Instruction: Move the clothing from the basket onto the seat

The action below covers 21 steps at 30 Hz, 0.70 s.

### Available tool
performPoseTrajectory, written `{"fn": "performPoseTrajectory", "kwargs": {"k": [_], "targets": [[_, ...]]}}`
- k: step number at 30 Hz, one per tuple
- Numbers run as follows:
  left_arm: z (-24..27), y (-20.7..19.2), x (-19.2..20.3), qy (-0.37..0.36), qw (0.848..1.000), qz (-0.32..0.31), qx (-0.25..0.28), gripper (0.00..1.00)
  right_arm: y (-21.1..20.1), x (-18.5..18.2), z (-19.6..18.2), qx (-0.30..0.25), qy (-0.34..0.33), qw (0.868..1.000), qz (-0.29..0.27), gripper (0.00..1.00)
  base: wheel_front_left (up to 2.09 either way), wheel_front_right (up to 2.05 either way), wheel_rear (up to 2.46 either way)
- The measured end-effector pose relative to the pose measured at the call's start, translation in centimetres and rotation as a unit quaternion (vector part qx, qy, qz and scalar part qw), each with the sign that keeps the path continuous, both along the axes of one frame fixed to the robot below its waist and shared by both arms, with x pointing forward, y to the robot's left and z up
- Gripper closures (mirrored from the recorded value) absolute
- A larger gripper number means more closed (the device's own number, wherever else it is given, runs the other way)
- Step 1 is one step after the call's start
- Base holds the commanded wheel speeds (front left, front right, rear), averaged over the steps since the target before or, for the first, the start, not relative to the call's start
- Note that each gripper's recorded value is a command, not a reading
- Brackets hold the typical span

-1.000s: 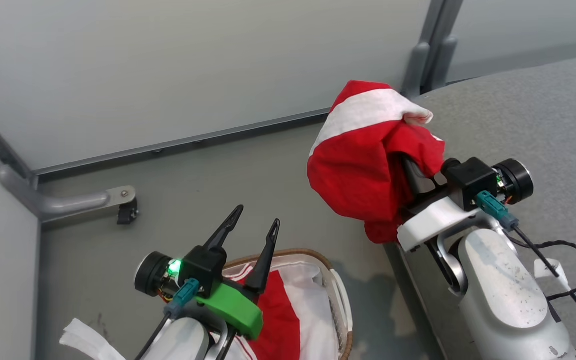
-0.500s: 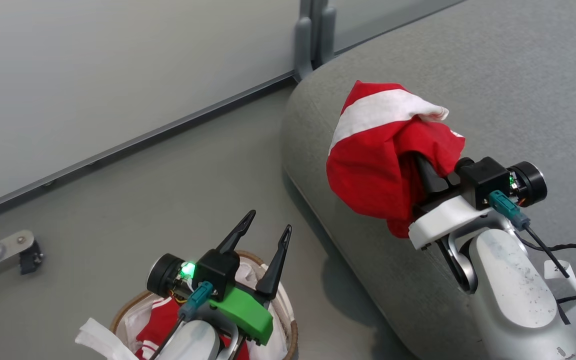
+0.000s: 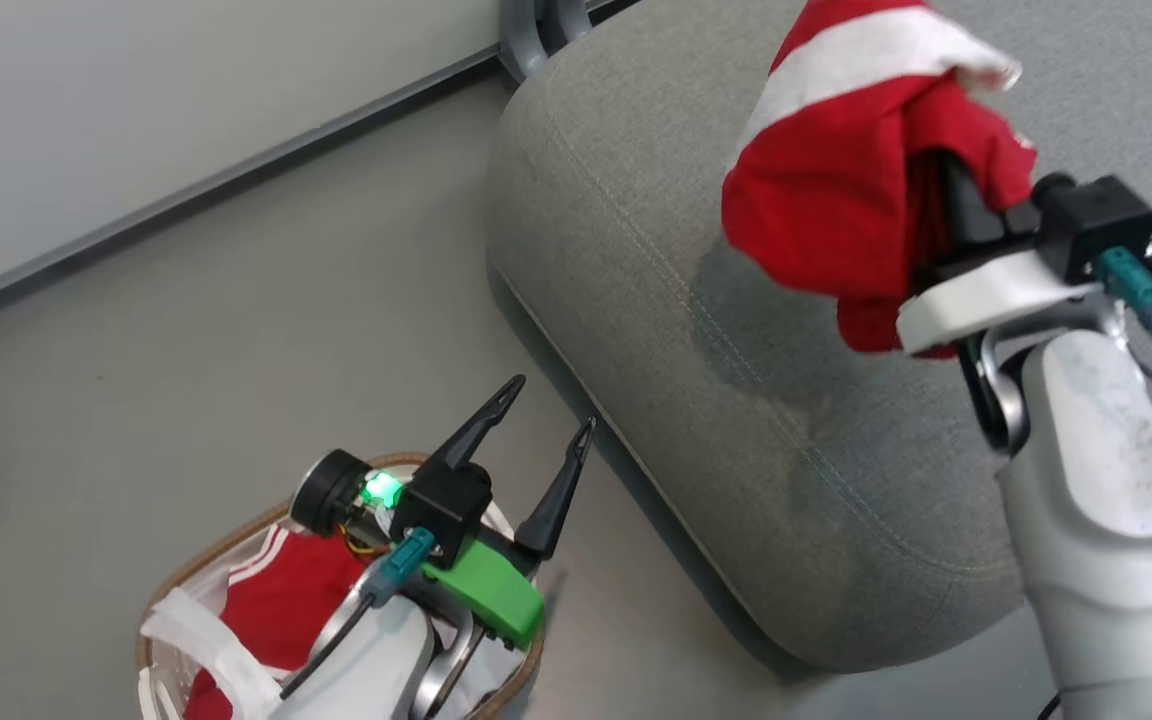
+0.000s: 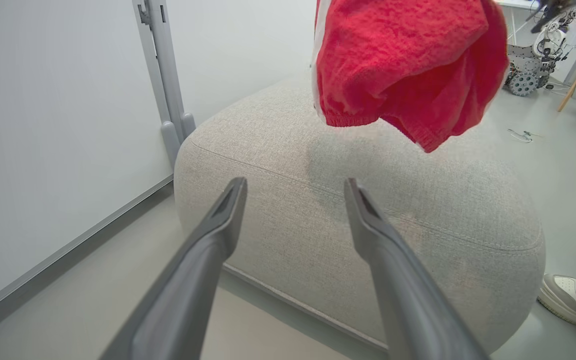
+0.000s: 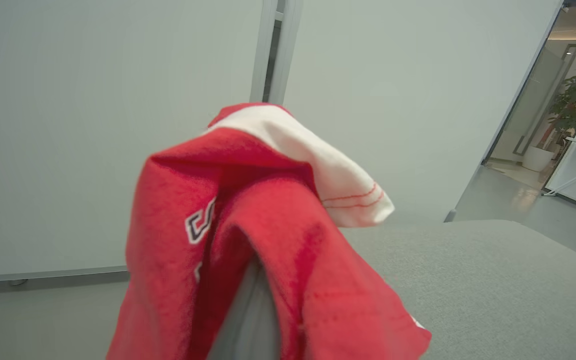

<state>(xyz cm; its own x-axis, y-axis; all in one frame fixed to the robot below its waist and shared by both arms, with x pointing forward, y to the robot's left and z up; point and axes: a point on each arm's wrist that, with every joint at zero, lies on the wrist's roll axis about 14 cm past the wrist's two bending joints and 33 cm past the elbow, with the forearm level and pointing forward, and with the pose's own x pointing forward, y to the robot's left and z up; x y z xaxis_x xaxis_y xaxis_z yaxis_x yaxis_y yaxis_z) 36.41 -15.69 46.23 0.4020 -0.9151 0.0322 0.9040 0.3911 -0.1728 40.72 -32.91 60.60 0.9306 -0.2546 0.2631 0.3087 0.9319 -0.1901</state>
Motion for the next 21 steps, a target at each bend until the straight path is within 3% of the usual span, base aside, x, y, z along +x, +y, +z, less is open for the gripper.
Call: {"fn": "performPoseTrajectory", "kwargs": {"k": [9,12,15,21], "targets": [[-3.4,1.4,3.8,0.001,1.0,0.006,0.012,0.0,-4.5,7.9,4.2,-0.095,-0.002,0.995,-0.022,1.0,0.0,0.0,0.0],[-5.0,2.2,5.0,0.008,1.0,0.015,0.018,0.0,-6.4,10.0,4.2,-0.104,0.003,0.994,-0.04,1.0,0.0,0.0,0.0],[-6.7,3.0,6.0,0.018,0.999,0.024,0.023,0.0,-7.7,11.8,1.9,-0.107,0.032,0.992,-0.052,1.0,0.0,0.0,0.0],[-10.3,5.1,7.5,0.05,0.997,0.053,0.035,0.0,-8.2,14.7,-6.3,-0.084,0.115,0.988,-0.055,1.0,0.0,0.0,0.0]]}}
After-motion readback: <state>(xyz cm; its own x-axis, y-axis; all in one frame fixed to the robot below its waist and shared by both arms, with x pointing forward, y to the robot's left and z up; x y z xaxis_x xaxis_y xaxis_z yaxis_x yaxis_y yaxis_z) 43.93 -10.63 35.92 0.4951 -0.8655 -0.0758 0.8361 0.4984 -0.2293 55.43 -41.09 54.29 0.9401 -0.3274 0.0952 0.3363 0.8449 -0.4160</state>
